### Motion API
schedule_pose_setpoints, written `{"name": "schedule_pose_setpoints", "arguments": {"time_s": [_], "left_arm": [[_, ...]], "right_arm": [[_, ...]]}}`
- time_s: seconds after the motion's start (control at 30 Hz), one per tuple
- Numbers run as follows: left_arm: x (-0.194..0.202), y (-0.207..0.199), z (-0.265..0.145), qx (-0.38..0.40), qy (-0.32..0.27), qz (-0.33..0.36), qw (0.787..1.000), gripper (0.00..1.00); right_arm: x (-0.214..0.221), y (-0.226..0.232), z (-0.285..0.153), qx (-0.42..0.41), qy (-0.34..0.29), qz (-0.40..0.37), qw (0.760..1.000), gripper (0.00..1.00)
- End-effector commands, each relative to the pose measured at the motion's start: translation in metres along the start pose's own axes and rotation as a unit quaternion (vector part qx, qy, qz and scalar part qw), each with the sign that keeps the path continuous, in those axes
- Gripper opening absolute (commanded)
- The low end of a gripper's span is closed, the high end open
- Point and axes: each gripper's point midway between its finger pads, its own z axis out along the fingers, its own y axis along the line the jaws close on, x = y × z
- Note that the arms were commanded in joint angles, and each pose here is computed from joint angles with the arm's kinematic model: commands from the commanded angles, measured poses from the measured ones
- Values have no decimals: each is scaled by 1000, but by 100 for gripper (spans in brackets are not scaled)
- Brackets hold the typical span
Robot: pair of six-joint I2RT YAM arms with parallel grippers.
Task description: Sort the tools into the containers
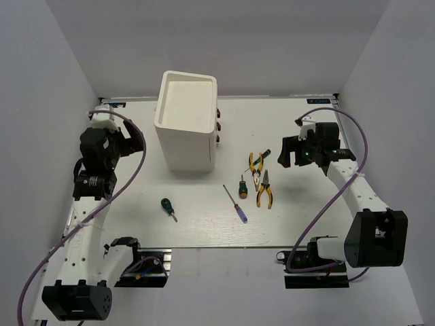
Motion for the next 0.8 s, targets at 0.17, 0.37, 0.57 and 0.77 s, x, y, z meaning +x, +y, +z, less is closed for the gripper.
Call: {"name": "schedule_pose_setpoints", "arguments": {"time_s": [0.17,0.37,0.57,0.77], "left_arm": [[-51,-45,7,107,-11,36,994,35],[-68,-59,28,133,-19,39,990,3],[-57,-69,80,154,18,15,988,99],[-54,-75,111,161,35,14,986,99]], "right_arm": [[-2,50,-4,-182,-8,-116,976,83],[-32,80,-4,-283,-52,-156,945,0],[-99,115,14,-405,-172,-248,863,90],[-153,139,78,-423,-210,-323,820,90]]}}
